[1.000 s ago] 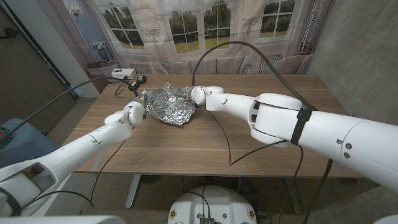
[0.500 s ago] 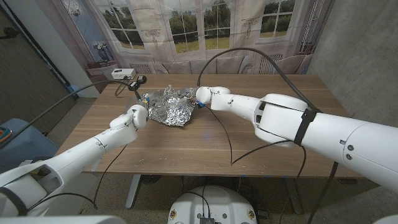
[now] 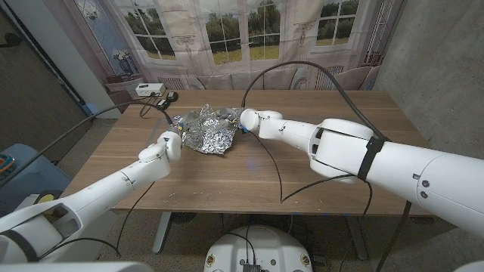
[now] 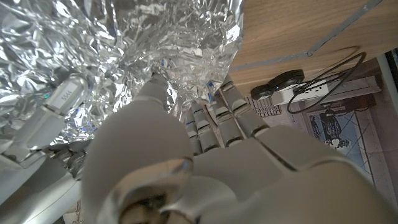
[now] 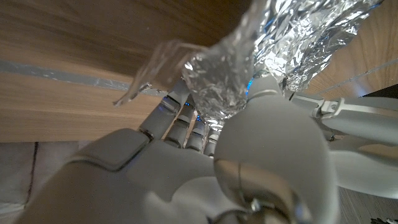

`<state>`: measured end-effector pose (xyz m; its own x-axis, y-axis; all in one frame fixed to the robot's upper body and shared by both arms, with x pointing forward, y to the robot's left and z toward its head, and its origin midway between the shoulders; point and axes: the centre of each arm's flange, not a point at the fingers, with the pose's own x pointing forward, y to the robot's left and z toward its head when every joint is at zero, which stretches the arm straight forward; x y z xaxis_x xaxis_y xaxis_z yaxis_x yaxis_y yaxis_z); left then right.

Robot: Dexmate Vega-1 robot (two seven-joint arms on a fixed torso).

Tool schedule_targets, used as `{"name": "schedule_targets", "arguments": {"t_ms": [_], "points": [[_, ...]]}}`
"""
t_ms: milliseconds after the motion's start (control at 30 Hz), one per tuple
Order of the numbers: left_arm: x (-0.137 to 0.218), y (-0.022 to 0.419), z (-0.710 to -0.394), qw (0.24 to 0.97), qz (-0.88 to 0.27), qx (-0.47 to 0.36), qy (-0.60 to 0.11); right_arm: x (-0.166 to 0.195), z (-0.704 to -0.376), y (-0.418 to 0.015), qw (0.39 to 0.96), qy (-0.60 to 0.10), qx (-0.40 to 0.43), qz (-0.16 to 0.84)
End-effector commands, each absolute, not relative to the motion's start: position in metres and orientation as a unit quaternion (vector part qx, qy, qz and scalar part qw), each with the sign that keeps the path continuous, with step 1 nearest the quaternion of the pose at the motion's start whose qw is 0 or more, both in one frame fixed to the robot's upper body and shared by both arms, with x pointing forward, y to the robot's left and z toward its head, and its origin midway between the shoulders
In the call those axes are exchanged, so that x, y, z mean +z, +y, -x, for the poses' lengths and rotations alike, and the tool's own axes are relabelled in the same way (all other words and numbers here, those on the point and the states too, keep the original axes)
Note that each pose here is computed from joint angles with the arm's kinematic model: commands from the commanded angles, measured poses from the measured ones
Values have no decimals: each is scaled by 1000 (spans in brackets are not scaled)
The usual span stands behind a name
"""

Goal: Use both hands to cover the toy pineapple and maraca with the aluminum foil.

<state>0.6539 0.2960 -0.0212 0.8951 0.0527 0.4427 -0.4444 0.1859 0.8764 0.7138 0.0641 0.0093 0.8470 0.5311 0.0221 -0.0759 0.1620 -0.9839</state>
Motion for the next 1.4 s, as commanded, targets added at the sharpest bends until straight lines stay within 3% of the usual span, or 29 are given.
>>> {"name": "schedule_targets", "arguments": {"t_ms": [33, 967, 1400], "points": [[-37, 293, -651, 753, -588, 219, -197, -3, -714, 62, 766, -194, 204, 578], [-46, 290, -639, 731, -579, 286, -218, -13, -701, 58, 749, -305, 198, 554], [-30, 293, -630, 755, -586, 229, -185, 5, -693, 52, 721, -301, 202, 591]]}}
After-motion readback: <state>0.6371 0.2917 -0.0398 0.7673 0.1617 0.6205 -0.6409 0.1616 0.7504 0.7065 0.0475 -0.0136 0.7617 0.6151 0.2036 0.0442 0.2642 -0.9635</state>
